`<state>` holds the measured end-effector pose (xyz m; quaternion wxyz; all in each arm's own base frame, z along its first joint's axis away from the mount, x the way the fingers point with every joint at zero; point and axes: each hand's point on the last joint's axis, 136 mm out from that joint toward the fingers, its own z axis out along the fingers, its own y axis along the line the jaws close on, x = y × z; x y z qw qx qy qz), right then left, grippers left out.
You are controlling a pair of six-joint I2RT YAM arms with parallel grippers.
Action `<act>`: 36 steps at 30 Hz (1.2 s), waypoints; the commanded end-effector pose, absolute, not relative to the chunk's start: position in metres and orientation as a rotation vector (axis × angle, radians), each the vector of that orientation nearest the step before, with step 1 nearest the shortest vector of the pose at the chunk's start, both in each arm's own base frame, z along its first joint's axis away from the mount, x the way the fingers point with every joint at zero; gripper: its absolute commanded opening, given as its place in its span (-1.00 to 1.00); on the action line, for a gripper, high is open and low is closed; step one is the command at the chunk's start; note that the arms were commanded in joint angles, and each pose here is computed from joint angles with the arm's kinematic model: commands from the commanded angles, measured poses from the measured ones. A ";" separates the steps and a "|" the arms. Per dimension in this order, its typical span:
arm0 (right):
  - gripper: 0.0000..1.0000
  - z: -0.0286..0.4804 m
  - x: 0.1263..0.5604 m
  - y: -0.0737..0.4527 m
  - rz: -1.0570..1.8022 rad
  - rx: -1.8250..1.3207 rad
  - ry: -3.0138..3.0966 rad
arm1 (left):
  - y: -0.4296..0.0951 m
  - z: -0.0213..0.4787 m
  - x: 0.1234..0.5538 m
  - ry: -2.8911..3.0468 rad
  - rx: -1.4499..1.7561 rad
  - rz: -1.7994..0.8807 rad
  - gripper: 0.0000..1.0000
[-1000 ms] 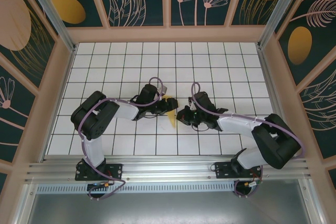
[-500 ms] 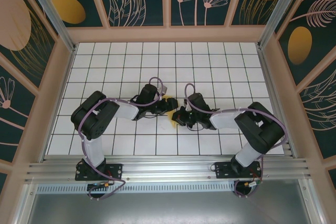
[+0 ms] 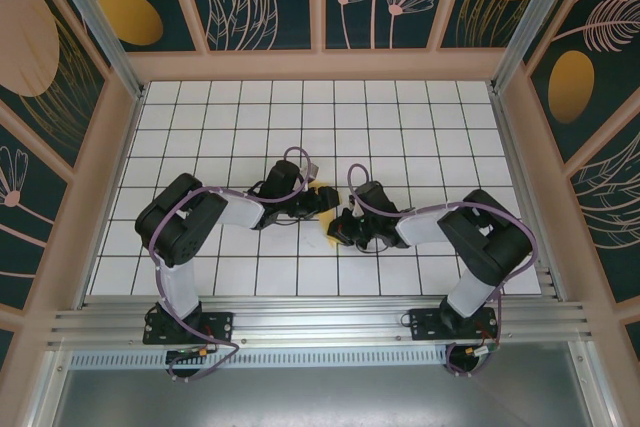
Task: Fold a paper plane with a square sheet of paper (pick it up from the middle)
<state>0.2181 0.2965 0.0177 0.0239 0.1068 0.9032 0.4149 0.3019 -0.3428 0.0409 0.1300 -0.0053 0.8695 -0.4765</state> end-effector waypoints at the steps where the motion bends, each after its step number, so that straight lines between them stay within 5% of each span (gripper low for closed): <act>1: -0.91 0.015 0.207 0.292 1.247 0.303 2.838 | -0.315 -0.024 0.277 2.758 -0.101 -1.179 0.19; 11: -0.91 0.066 0.229 0.309 1.367 0.248 2.654 | -0.315 -0.025 0.277 2.764 -0.101 -1.176 0.19; 25: -0.93 0.003 0.215 0.286 1.203 0.376 2.835 | -0.316 -0.023 0.279 2.766 -0.085 -1.166 0.19; 36: -0.91 0.048 0.227 0.300 1.314 0.282 2.719 | -0.317 -0.024 0.280 2.766 -0.082 -1.161 0.19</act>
